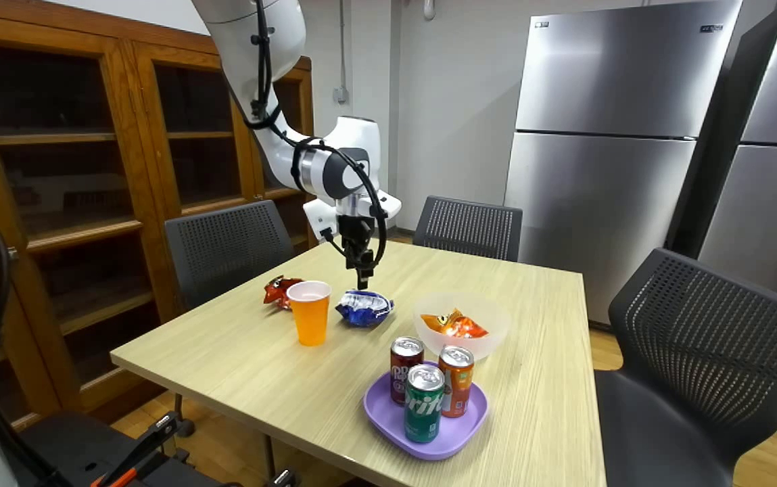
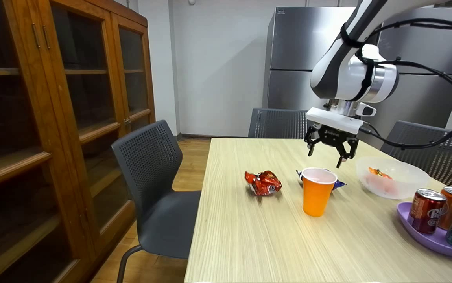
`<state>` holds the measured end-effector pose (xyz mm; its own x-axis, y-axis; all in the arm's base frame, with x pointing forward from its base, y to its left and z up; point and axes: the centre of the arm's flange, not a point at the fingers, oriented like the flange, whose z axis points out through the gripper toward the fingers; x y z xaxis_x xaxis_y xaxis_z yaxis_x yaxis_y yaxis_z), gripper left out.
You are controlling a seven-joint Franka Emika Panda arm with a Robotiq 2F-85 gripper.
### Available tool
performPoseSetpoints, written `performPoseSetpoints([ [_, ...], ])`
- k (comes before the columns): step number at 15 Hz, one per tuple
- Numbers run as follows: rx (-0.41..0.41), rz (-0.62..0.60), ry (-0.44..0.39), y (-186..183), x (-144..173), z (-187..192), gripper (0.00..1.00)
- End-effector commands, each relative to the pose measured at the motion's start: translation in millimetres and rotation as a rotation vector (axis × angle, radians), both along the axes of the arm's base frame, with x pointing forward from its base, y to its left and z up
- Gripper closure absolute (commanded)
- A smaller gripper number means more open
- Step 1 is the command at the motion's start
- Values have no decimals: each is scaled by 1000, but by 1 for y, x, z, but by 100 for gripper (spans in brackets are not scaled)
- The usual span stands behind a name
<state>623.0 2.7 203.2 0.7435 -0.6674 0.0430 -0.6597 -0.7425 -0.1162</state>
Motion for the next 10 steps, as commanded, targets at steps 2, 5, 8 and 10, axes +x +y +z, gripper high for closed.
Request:
performPoseSetpoints([
  [2, -1, -90, -7, 5, 15, -16, 0],
  [5, -2, -127, -5, 2, 21, -25, 0],
  [8, -3, -150, 1, 1, 26, -33, 0],
  [10, -1, -160, 4, 2, 29, -38, 0],
])
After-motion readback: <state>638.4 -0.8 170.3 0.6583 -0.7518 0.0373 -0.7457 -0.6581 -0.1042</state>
